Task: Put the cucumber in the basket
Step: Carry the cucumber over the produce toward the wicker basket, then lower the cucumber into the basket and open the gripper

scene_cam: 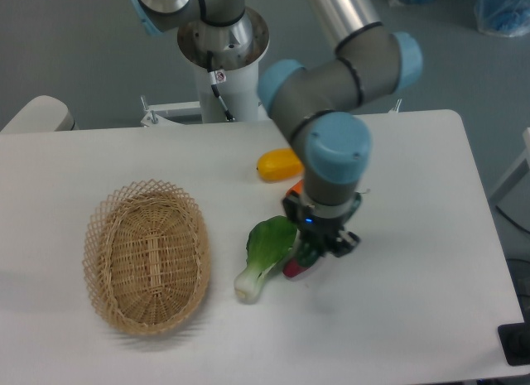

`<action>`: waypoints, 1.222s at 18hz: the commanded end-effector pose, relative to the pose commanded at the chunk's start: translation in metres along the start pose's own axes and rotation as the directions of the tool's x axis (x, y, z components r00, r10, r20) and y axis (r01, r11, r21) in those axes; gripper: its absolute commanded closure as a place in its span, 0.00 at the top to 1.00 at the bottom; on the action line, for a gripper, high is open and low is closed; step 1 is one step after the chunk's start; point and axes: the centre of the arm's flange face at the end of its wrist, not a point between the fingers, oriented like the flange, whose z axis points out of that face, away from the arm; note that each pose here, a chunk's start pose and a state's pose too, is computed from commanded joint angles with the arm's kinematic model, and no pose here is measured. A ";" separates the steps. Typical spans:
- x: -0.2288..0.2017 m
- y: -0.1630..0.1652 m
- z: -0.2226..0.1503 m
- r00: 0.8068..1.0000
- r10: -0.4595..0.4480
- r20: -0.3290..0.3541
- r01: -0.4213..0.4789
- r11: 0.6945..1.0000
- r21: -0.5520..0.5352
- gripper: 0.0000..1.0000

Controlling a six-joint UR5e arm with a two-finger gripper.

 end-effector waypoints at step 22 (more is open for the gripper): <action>0.158 -0.109 0.052 0.999 -0.022 -0.047 0.020 0.999 -0.050 0.45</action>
